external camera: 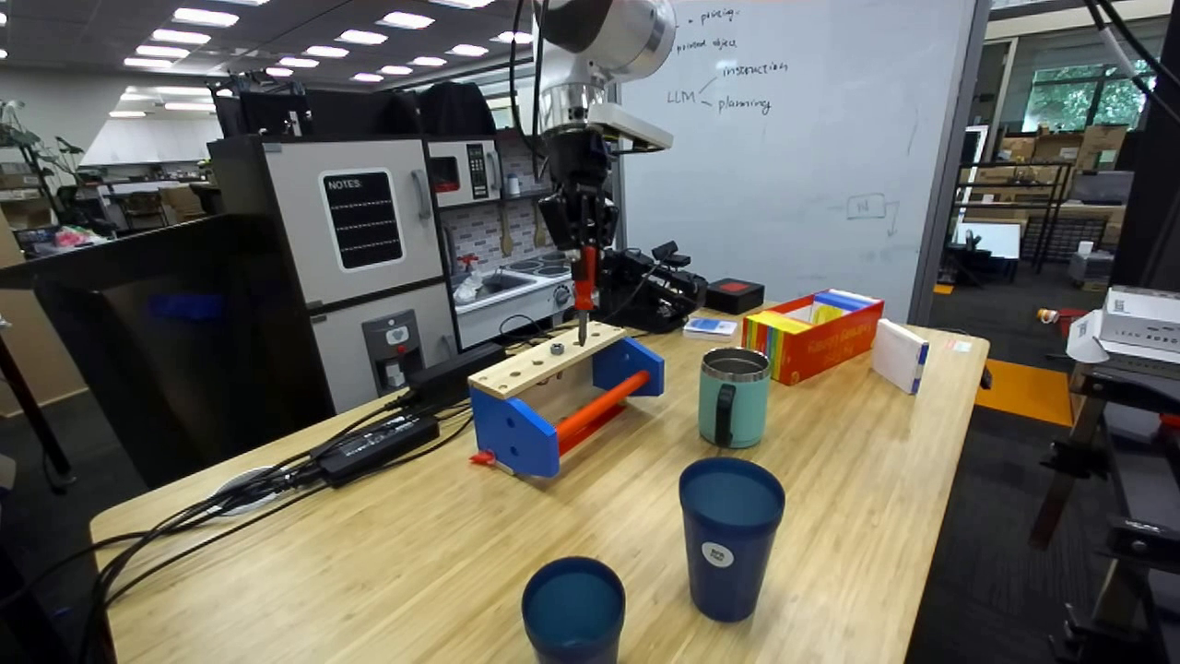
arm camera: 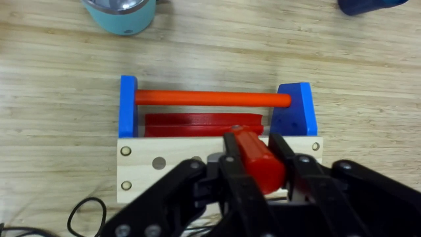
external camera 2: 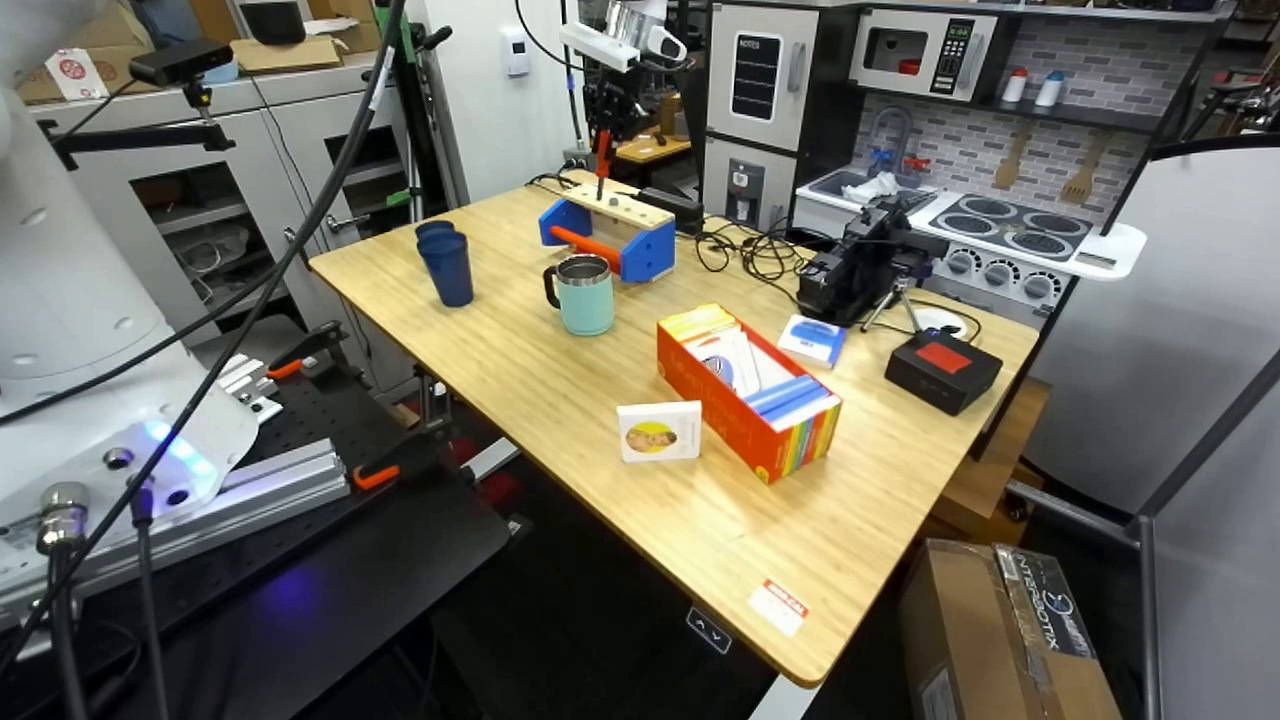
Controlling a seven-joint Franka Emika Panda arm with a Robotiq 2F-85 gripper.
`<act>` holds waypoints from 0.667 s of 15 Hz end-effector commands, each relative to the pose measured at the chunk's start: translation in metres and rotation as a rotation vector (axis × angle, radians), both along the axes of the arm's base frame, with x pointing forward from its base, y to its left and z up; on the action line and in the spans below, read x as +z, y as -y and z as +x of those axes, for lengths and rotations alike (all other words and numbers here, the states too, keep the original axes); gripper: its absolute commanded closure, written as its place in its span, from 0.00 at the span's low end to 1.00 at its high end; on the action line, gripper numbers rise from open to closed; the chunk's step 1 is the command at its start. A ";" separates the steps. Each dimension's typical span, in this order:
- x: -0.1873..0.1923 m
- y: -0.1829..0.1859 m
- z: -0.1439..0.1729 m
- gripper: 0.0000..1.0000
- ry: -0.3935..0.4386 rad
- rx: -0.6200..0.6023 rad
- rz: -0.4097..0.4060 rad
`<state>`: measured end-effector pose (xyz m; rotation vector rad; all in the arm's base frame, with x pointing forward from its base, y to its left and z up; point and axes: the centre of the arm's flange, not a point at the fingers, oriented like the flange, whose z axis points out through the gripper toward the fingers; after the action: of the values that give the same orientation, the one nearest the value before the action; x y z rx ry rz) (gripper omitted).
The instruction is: Remove the screwdriver from the rack, put it in the cup, and then remove the book from the table and put it in the box
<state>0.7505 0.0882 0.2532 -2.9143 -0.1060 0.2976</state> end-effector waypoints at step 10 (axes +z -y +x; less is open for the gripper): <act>-0.052 0.020 -0.143 0.93 0.019 -0.269 0.028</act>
<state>0.6810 0.0796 0.1972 -2.8643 0.2000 0.2844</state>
